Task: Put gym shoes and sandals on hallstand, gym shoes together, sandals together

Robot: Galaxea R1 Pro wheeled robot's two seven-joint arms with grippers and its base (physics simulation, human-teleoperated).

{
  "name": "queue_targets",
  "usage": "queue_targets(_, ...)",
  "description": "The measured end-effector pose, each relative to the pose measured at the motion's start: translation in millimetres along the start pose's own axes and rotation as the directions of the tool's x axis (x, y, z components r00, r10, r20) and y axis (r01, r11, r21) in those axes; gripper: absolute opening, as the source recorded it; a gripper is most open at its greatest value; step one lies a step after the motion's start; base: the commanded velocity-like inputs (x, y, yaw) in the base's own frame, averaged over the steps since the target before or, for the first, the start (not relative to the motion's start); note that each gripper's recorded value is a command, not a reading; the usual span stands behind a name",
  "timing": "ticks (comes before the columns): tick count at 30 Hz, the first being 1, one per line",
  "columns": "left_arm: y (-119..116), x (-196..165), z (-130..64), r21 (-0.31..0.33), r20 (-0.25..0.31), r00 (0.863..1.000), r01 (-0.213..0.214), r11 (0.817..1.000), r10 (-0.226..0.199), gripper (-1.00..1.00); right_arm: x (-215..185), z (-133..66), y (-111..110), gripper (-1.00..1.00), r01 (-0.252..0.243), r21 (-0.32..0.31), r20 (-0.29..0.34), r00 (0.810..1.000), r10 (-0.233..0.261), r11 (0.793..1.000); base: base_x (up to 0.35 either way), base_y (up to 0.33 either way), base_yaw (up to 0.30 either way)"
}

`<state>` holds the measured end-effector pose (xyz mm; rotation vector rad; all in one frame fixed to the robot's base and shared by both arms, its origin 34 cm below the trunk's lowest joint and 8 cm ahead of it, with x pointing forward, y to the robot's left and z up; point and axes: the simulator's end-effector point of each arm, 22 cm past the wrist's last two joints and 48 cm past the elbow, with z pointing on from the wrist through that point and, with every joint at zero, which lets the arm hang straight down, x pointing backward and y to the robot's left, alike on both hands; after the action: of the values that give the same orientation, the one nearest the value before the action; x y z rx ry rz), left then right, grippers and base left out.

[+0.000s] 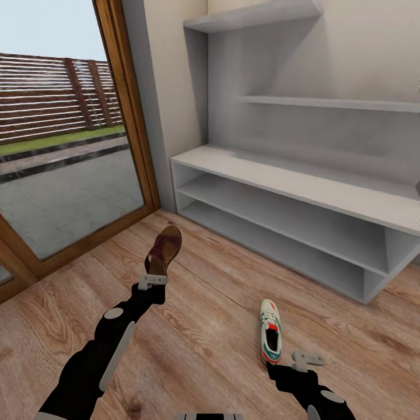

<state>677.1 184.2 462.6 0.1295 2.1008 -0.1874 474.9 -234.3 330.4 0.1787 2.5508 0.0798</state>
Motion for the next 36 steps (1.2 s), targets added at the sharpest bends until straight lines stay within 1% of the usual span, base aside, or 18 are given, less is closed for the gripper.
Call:
queue_targets(7,-0.1,-0.2,0.1,0.000,0.000,1.000,0.000,1.000,0.000,-1.00,0.1,0.1,-0.9,1.00,0.003,0.003,0.000,1.000,-0.003,1.000,0.000,0.000,0.000)
queue_targets(8,-4.7,-7.0,0.3,0.009,0.015,1.000,0.001,1.000,-0.001,-1.00,-2.7,1.3,-3.6,1.00,0.004,0.011,0.007,1.000,-0.004,1.000,0.000,0.000,0.000)
queue_targets(12,-17.1,-18.4,-1.5,0.025,0.041,0.999,0.015,1.000,-0.016,-1.00,-12.2,6.4,-3.0,1.00,0.004,0.012,0.030,1.000,-0.005,1.000,0.000,0.000,0.000)
queue_targets(15,-21.7,-27.1,-3.5,0.032,0.061,0.998,0.019,0.999,-0.021,-1.00,-15.0,3.8,-1.0,1.00,-0.003,0.005,0.048,0.999,0.003,1.000,0.000,0.000,0.000)
queue_targets(22,-25.3,-45.0,-9.1,0.038,0.102,0.995,0.017,0.999,-0.021,-1.00,-15.4,-5.9,-0.5,1.00,-0.008,0.002,0.086,0.996,0.008,1.000,0.000,0.000,0.000)
queue_targets(26,-26.4,-54.8,-12.8,0.040,0.124,0.992,0.015,0.999,-0.020,-1.00,-28.1,-10.5,1.0,1.00,-0.010,-0.003,0.127,0.992,0.011,1.000,0.000,0.000,0.000)
queue_targets(28,-27.2,-59.7,-14.6,0.042,0.135,0.991,0.014,0.999,-0.020,-1.00,-29.8,-10.6,0.5,1.00,-0.013,-0.002,0.137,0.990,0.013,1.000,0.000,0.000,0.000)
queue_targets(36,-46.1,-60.6,-15.0,0.074,0.138,0.990,-0.002,0.997,-0.009,-1.00,-27.4,-6.4,-2.8,1.00,-0.021,0.004,0.152,0.988,0.020,1.000,0.000,0.000,0.000)
